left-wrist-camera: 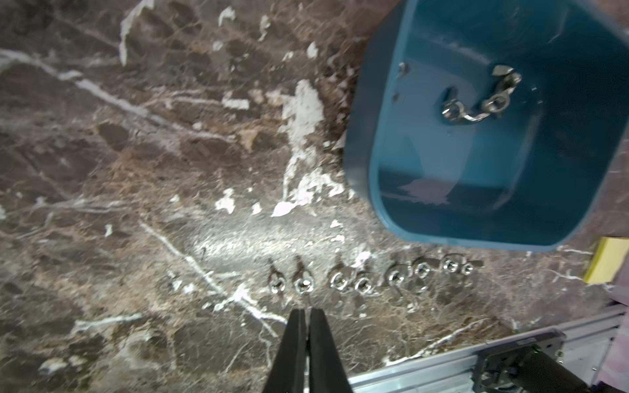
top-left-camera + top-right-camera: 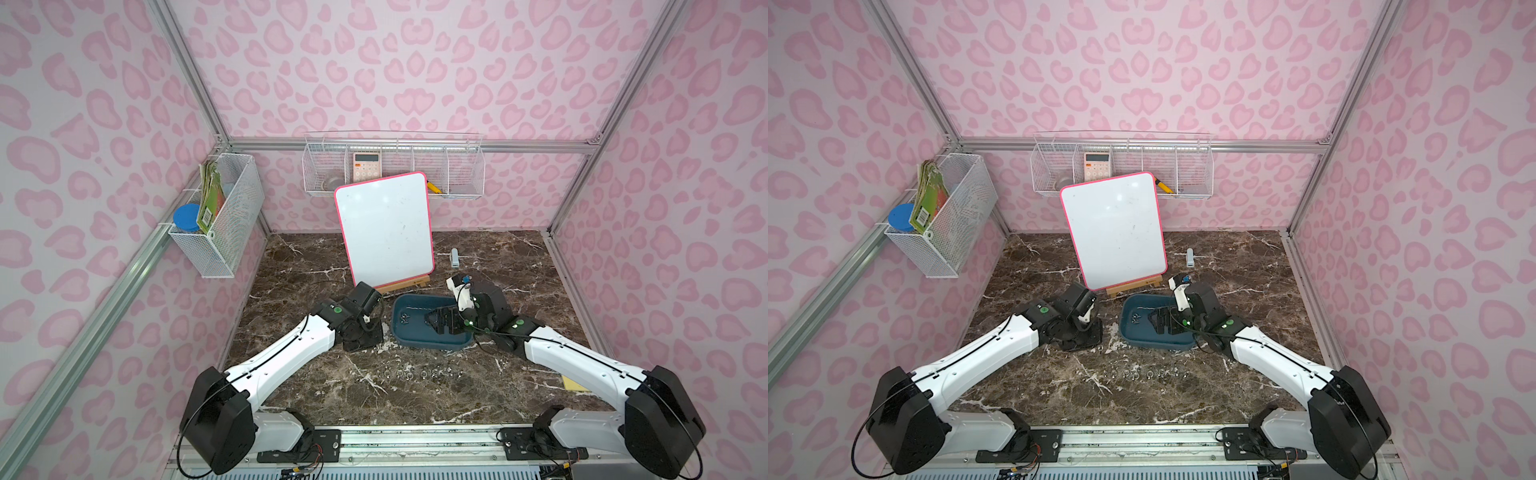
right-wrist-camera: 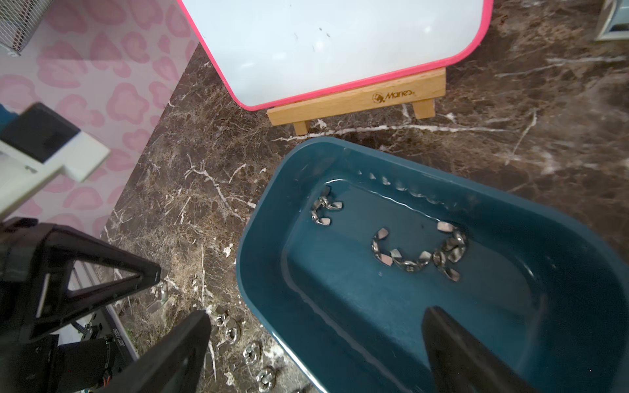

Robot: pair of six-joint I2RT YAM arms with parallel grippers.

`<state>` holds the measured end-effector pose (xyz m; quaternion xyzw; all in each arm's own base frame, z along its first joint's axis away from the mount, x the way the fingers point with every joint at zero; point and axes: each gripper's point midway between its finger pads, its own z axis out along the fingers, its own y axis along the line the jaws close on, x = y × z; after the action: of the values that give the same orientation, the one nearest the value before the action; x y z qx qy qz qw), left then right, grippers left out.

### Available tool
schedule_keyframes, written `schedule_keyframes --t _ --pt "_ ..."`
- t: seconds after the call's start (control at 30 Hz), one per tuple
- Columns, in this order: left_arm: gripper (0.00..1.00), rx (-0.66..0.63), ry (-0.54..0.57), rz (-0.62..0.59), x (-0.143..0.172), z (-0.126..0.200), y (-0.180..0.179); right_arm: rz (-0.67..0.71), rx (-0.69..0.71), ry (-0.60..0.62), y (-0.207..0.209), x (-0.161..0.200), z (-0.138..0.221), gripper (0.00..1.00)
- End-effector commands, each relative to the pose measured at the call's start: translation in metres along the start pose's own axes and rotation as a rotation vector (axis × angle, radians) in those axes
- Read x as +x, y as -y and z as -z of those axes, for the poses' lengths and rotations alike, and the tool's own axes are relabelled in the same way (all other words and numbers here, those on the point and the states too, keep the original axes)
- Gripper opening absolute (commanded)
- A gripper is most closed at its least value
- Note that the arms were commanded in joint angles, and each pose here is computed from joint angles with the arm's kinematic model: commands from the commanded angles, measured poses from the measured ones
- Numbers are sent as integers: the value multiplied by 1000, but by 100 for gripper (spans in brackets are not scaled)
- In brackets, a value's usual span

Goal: Take out the wing nut from the storage box
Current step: Place the wing nut at the center of the board.

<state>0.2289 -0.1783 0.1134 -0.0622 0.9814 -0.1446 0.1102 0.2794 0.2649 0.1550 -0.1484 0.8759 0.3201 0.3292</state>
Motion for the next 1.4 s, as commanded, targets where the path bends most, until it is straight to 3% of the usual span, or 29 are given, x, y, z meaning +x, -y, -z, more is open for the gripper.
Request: schedule_keyframes --t 0.0,0.43,0.87,0.97,1.07,1.27,1.37 --pt "0 -97 -22 27 14 -5 -24 30 -39 22 -11 -9 -3 99" --pt "0 -171 -143 19 35 -54 -30 45 -27 3 -13 -11 -8 99" --pt "0 -220 -218 11 46 -74 -38 43 -3 1 -8 -10 -8 99" --pt "8 -223 -221 11 47 -74 -38 43 2 -3 -7 -9 -9 99" --pt "25 -232 -213 13 45 -71 -39 41 24 -5 -3 -9 -10 99" --pt "30 -231 -186 1 38 -59 -35 23 98 -39 12 -8 -12 99" --pt "36 -218 -157 -6 29 -50 -28 9 134 -62 23 -5 -14 89"
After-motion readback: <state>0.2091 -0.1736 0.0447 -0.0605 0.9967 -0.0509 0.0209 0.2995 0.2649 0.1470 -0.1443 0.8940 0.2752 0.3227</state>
